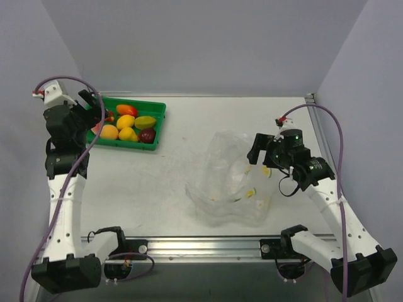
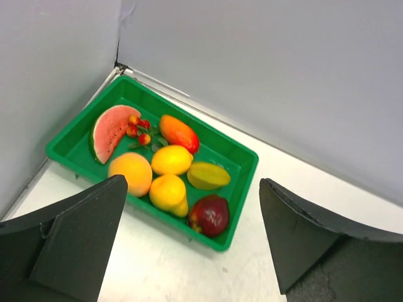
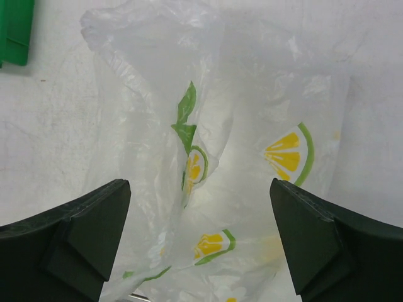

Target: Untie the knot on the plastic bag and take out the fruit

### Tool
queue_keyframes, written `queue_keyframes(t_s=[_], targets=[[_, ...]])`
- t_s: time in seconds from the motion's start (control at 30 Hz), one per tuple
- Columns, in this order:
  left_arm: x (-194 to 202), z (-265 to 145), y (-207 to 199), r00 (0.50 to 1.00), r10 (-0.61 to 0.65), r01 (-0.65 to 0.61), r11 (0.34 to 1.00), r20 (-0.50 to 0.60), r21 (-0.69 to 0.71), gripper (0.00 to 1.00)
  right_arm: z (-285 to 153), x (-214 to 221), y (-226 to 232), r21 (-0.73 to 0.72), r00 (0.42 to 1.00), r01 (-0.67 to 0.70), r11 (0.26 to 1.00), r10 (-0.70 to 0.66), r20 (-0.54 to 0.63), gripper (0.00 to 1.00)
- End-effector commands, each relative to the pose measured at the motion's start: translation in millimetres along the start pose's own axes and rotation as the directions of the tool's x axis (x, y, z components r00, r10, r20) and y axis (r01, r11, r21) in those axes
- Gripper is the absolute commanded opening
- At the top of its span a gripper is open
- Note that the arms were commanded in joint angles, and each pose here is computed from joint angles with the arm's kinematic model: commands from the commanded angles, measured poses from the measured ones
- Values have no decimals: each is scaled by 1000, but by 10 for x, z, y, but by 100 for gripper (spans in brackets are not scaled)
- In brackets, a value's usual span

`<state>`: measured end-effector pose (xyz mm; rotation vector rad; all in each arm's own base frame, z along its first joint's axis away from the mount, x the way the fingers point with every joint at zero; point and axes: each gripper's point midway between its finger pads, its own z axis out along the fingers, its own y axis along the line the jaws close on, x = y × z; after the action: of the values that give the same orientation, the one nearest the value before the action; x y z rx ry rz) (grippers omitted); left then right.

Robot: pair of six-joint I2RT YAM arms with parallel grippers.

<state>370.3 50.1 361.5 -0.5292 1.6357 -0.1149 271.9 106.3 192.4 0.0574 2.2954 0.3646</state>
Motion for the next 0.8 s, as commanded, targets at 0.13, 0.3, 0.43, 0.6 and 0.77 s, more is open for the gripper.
queue_keyframes(t_s=[0.13, 0.3, 0.43, 0.6, 0.77], targets=[[206, -1105, -11, 977, 186, -179, 981, -102, 67, 97, -775, -288, -102, 43, 983, -14, 999, 6, 186, 100], [29, -1837, 44, 980, 197, -197, 974, 13, 115, 97, -1208, -291, -285, 82, 940, -30, 996, 1, 340, 100], [136, -2141, 342, 984, 180, -180, 982, 9, 46, 97, -1616, -193, -485, 93, 860, -68, 993, 11, 510, 100], [339, -2343, 553, 996, 67, -72, 995, 67, 70, 98, -1609, 76, -616, 95, 832, -42, 995, -18, 554, 100], [541, -2392, 775, 986, -30, 18, 997, 164, 78, 97, -1595, 237, -686, 76, 796, -42, 996, -12, 605, 100]])
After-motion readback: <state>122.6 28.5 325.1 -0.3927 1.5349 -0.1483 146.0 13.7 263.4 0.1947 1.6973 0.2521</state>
